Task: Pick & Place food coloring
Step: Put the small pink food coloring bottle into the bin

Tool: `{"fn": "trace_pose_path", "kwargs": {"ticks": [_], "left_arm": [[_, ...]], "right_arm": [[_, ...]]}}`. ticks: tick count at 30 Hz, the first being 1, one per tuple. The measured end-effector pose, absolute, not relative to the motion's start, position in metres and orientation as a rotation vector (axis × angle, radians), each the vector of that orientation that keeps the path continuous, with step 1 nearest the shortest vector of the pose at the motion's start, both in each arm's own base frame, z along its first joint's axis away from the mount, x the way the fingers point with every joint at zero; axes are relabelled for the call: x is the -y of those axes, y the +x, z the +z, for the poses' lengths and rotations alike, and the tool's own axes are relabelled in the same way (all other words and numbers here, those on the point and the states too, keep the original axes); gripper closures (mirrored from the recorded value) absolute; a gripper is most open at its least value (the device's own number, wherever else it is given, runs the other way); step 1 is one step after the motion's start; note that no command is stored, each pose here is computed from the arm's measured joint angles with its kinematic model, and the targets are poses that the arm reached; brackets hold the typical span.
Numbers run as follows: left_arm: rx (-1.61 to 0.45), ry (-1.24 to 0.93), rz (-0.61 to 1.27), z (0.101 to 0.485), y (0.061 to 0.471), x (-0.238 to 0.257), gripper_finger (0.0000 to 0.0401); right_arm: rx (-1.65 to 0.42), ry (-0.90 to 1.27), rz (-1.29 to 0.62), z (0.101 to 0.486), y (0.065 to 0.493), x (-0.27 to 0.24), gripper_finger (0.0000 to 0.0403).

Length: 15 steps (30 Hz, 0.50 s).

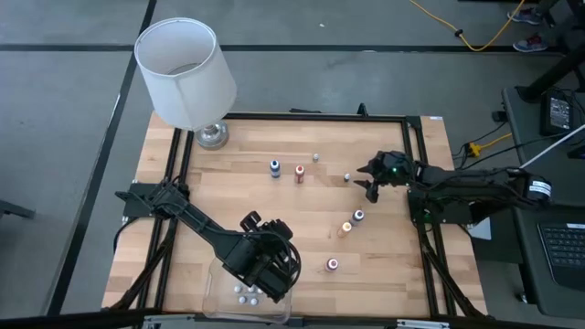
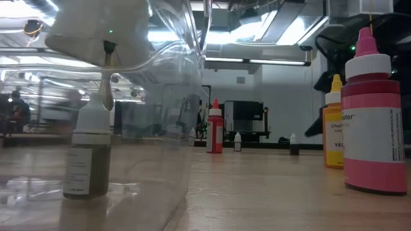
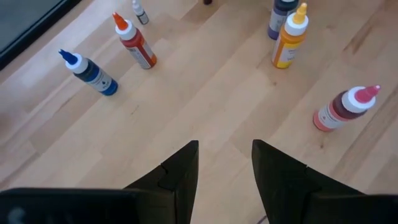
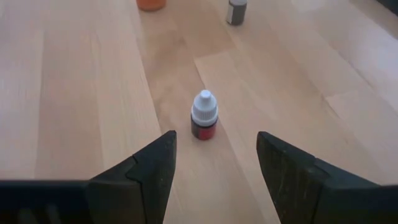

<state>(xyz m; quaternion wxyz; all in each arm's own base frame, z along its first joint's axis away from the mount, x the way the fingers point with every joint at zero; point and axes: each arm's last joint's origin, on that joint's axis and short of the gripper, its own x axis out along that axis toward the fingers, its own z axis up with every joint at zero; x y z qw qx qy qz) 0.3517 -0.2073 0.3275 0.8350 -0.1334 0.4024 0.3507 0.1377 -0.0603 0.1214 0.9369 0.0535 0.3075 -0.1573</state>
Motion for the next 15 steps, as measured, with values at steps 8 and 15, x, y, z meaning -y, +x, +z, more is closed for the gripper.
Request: {"fn": "trace_pose_path", "kwargs": {"ticks": [8,15], "left_arm": [[-0.834,-0.274,0.754,0.328,0.353,0.206,0.0258],[-0.812,-0.285,0.75,0.328,0.354,0.206,0.0258]], "right_arm": [[-0.673,0.143,-0.323,0.114,0.147,0.065,0.0179],[-0.673,0.174,-0.333,0.102,0.157,0.069,0.0179]]}}
